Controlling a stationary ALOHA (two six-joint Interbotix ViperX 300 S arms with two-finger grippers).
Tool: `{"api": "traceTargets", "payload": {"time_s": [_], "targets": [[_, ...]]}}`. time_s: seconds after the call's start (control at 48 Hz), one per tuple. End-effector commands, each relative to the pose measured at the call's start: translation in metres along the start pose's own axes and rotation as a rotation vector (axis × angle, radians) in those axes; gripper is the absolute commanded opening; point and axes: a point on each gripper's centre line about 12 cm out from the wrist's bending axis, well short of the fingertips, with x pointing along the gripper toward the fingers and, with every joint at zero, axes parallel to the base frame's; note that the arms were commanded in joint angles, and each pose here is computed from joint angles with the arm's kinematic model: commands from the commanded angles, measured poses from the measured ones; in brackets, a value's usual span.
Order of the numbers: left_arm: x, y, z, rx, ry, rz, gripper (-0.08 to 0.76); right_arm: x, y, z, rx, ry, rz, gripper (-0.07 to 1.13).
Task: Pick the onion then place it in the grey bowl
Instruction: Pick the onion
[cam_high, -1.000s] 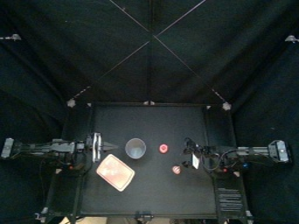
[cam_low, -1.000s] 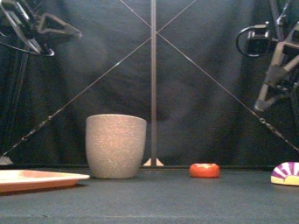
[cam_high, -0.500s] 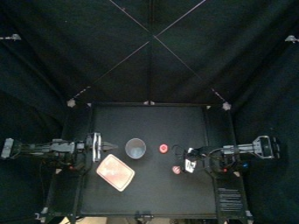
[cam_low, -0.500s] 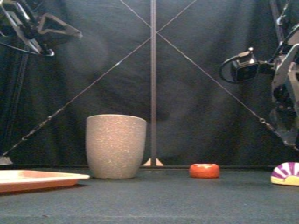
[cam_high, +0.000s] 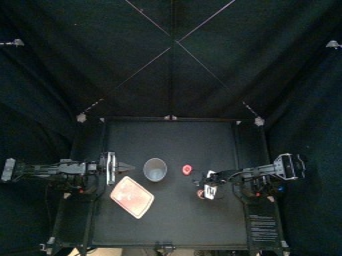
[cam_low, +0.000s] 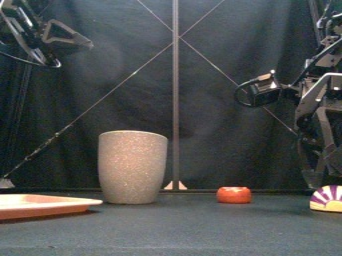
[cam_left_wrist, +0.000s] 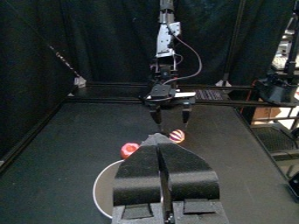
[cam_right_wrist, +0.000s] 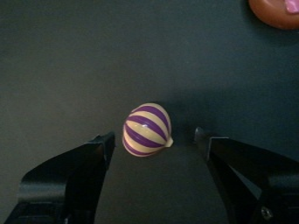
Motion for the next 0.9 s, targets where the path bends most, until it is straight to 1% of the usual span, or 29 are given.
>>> {"api": "traceTargets", "payload": {"time_s": [0.021, 0.146, 0.458, 0.667, 0.75, 0.896], "targets": [[0.001, 0.001, 0.007, 0.001, -0.021, 0.003, 0.019, -0.001, 0.008, 0.004, -0.001, -0.027, 0.022, 1.04], [0.001, 0.001, 0.007, 0.0, -0.021, 0.003, 0.019, 0.006, 0.012, 0.001, 0.006, -0.022, 0.03, 1.04], [0.001, 0.001, 0.007, 0.001, -0.021, 0.003, 0.019, 0.025, 0.011, -0.01, -0.006, 0.056, 0.006, 1.04], [0.001, 0.001, 0.007, 0.0, -0.021, 0.003, 0.019, 0.027, 0.01, -0.012, -0.006, 0.064, 0.003, 1.03], [0.001, 0.001, 0.005, -0.002, -0.018, 0.003, 0.019, 0.028, 0.01, -0.013, -0.006, 0.067, 0.003, 0.99], [0.001, 0.001, 0.005, -0.002, -0.017, 0.003, 0.019, 0.028, 0.011, -0.014, -0.006, 0.071, 0.005, 0.83]]}}
